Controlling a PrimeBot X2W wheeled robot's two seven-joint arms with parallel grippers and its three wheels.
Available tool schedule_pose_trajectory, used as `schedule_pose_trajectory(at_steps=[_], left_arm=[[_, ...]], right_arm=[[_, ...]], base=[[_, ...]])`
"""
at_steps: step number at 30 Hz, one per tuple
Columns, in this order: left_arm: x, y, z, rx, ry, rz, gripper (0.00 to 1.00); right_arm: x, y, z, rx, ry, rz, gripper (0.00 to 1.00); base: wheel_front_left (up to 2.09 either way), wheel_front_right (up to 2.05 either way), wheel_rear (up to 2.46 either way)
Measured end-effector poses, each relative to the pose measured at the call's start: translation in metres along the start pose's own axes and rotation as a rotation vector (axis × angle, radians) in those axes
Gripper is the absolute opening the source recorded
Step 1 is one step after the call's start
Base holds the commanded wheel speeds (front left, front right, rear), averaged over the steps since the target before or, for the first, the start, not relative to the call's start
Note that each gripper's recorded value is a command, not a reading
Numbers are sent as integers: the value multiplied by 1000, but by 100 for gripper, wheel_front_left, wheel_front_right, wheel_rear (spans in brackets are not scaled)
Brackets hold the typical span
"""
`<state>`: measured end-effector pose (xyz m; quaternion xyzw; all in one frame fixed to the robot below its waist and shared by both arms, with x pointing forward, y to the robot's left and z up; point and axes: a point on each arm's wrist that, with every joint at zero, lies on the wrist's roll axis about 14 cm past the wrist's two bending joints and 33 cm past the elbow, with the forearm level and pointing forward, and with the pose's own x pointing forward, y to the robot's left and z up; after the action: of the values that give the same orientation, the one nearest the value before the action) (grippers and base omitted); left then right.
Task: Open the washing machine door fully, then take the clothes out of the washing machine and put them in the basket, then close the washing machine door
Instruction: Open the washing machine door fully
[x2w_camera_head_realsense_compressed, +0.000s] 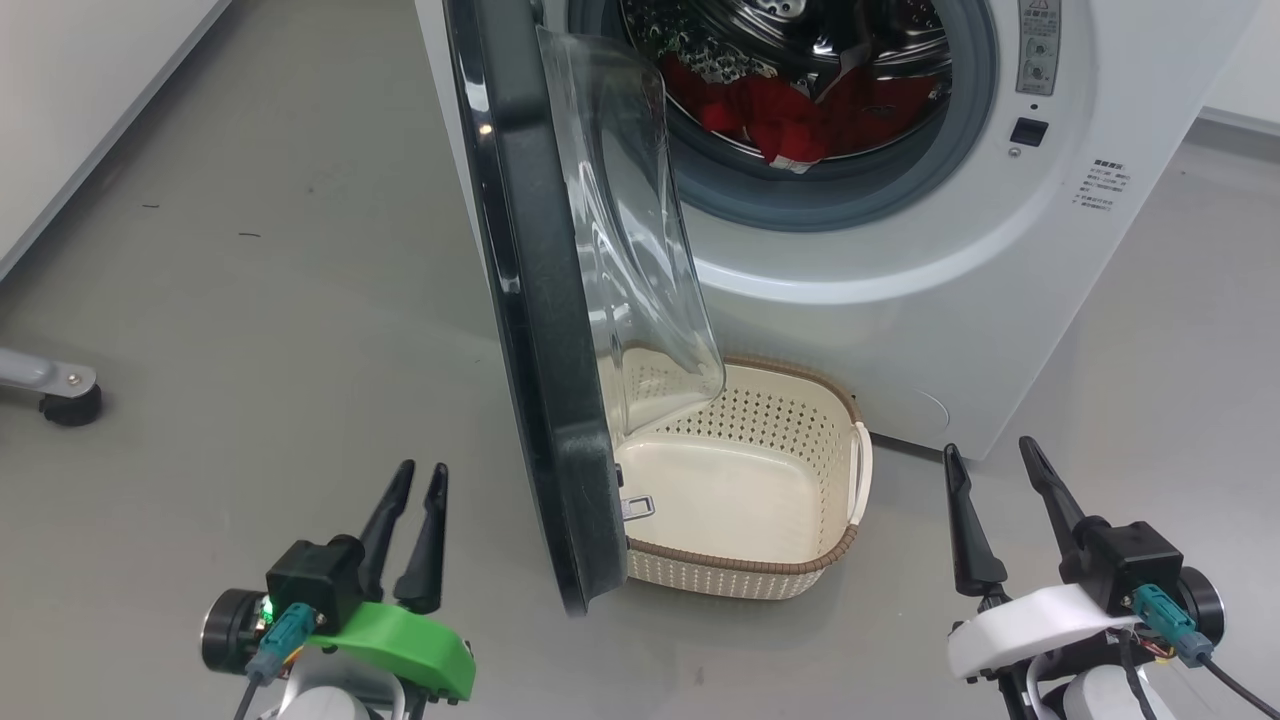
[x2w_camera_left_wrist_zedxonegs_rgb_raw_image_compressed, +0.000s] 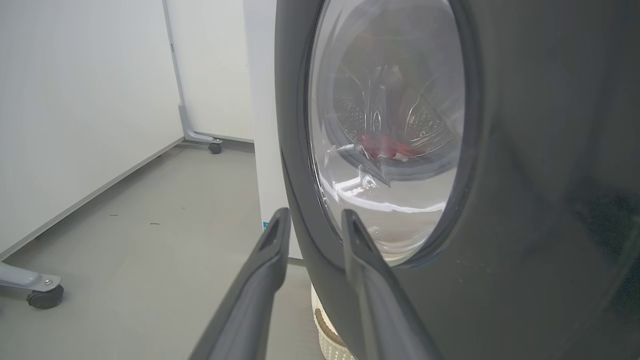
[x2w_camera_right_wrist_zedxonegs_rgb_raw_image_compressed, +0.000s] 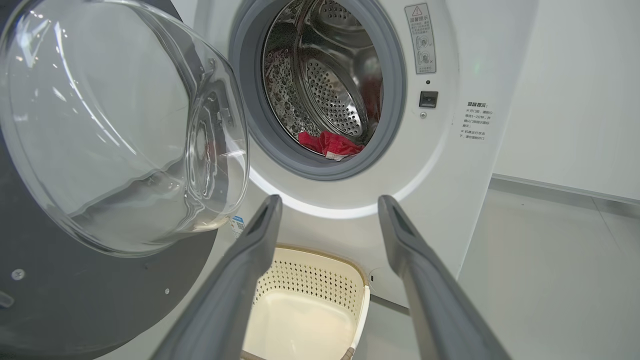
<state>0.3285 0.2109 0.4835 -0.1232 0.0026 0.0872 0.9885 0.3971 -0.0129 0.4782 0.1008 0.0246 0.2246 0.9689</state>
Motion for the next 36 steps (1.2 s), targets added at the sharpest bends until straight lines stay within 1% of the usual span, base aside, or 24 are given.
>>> schedule_pose_trajectory(at_steps=[1,9,16,20,23,30,33,36], left_arm=[[0,0,0,0,0,0,0],[-2,0,-2,1,7,-2,0],[1,-3,26,21,-79,-16,0],[5,-9,59,47,-181,-39,0],[6,-16,92,65,-281,-60,0],[-6,-38,170,107,-533,-121,0],[-15,-51,191,107,-607,-160,0],[-27,-70,205,100,-661,-230,0]], right_arm=[[0,0,0,0,0,0,100],[-2,-4,-3,-8,8,-7,100],[-1,-5,-3,-12,5,-10,100],[0,-6,-3,-14,6,-11,100],[1,0,-4,-15,9,13,100],[1,8,-5,-16,11,40,100],[1,10,-4,-18,11,50,100],[0,11,-4,-18,10,57,100]], base=[[0,0,0],[0,0,0],[0,0,0],[0,0,0],[0,0,0],[0,0,0],[0,0,0],[0,0,0]])
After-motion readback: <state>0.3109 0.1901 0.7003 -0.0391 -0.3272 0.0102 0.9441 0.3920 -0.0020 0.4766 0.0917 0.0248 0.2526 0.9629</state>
